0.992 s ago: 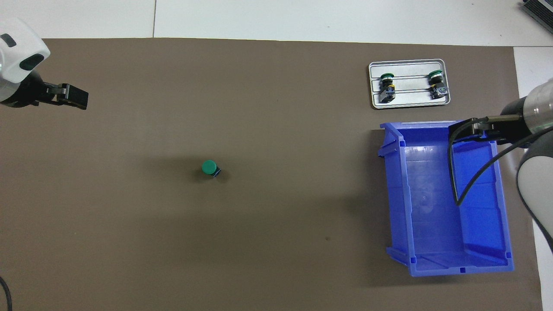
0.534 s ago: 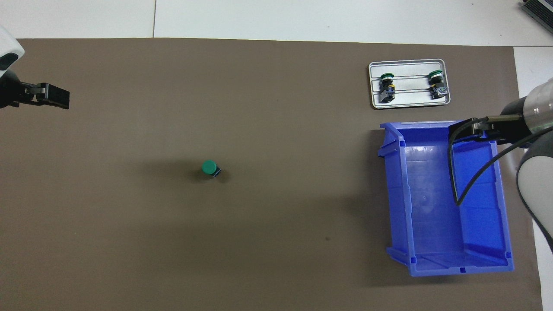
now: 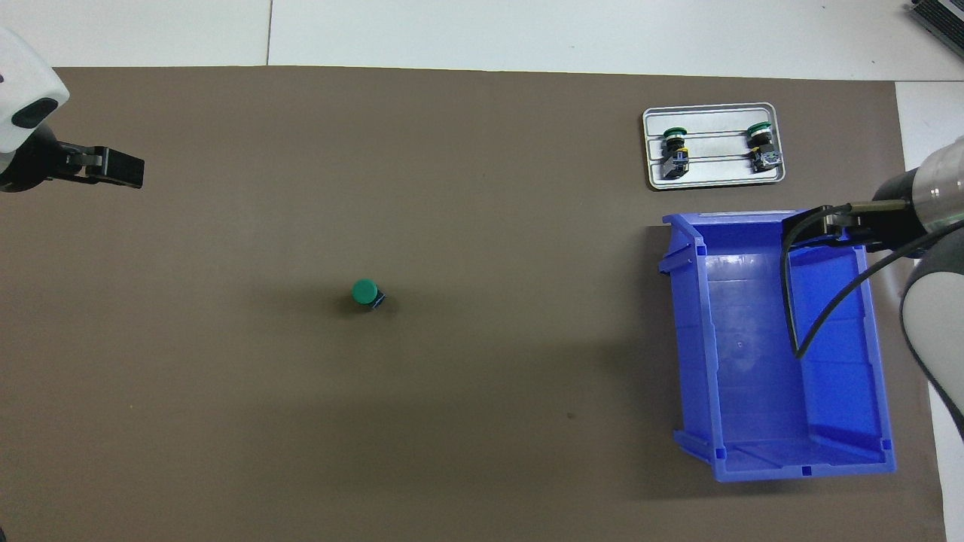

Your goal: Place and press button with both arms

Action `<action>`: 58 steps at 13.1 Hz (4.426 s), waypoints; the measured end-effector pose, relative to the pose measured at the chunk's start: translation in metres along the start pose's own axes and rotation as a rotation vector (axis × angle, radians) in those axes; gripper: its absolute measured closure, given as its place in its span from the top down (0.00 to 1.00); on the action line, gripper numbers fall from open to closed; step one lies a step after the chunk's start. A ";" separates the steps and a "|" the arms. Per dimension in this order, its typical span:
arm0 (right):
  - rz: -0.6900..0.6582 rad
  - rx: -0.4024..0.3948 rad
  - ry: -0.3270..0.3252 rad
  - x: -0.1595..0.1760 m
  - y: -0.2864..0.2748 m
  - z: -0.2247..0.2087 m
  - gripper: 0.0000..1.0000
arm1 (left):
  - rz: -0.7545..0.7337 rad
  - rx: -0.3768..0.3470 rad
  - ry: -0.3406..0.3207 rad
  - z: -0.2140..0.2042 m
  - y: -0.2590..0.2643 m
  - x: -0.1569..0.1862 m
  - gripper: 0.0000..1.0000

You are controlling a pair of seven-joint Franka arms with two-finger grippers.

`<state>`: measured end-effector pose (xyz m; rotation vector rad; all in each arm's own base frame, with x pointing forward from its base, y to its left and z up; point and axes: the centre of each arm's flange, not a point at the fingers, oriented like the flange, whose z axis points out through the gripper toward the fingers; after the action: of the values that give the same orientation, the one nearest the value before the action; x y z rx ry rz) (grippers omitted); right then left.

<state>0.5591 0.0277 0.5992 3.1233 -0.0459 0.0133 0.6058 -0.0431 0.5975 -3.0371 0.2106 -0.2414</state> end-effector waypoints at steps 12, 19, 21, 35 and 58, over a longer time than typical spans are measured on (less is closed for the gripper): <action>0.000 0.000 0.000 0.000 0.000 0.000 1.00 | -0.011 -0.044 -0.106 0.028 0.004 -0.036 0.99; 0.000 0.000 0.000 0.000 0.000 0.000 1.00 | -0.033 -0.107 -0.094 0.042 0.009 -0.038 1.00; 0.000 0.000 0.000 0.000 0.000 0.000 1.00 | -0.039 -0.107 -0.094 0.043 0.006 -0.038 1.00; 0.000 0.000 0.000 0.000 0.000 0.000 1.00 | -0.102 -0.100 -0.091 0.049 -0.029 -0.042 1.00; 0.000 0.000 0.000 0.000 0.000 0.000 1.00 | -0.049 -0.115 -0.195 0.044 -0.013 -0.056 1.00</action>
<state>0.5591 0.0278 0.5992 3.1233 -0.0457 0.0133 0.5598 -0.0187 0.5467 -3.1551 0.1399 0.0665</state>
